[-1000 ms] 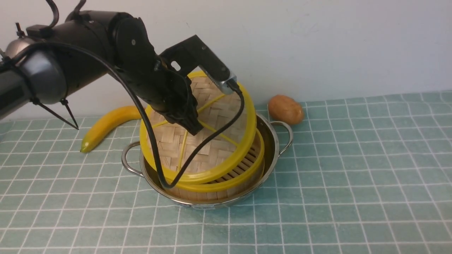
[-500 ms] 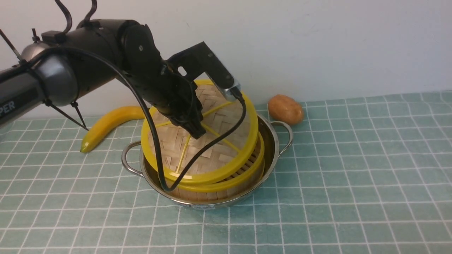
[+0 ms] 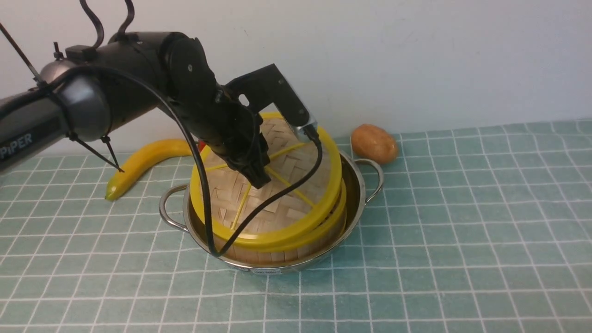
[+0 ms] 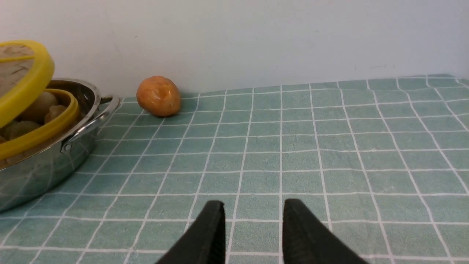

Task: Place the steamer in the pot on the blue tablecloth, and put the lid on the steamer.
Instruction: 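Place the yellow bamboo steamer lid onto the steamer in the pot with the left gripper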

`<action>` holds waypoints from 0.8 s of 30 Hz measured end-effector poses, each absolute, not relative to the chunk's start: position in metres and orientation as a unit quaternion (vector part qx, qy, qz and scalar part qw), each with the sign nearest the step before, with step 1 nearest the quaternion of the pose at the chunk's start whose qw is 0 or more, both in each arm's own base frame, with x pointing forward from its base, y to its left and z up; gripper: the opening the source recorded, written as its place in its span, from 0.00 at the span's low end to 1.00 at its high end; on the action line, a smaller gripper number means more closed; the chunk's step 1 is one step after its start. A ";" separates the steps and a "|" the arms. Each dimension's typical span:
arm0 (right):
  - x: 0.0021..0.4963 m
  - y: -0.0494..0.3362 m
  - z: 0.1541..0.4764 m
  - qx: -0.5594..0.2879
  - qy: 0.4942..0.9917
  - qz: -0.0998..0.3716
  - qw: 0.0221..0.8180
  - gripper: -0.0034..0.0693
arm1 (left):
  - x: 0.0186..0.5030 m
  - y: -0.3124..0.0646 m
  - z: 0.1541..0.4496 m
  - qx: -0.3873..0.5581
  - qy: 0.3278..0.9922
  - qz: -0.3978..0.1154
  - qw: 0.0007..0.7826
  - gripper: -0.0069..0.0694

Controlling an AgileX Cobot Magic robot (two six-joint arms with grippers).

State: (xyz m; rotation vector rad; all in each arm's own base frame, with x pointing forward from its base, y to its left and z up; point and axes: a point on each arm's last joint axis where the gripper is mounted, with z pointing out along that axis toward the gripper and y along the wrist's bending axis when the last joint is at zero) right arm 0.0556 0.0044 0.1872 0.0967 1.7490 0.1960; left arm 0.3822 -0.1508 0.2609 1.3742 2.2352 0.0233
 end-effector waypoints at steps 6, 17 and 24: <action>0.056 0.004 0.187 0.042 0.766 0.086 0.636 0.38 | 0.388 -0.155 0.249 0.513 0.818 0.001 0.261 0.24; 0.056 0.004 0.187 0.042 0.766 0.086 0.636 0.38 | 0.390 -0.158 0.249 0.511 0.815 -0.003 0.273 0.24; 0.056 0.004 0.187 0.042 0.766 0.086 0.636 0.38 | 0.394 -0.159 0.239 0.511 0.816 -0.003 0.269 0.24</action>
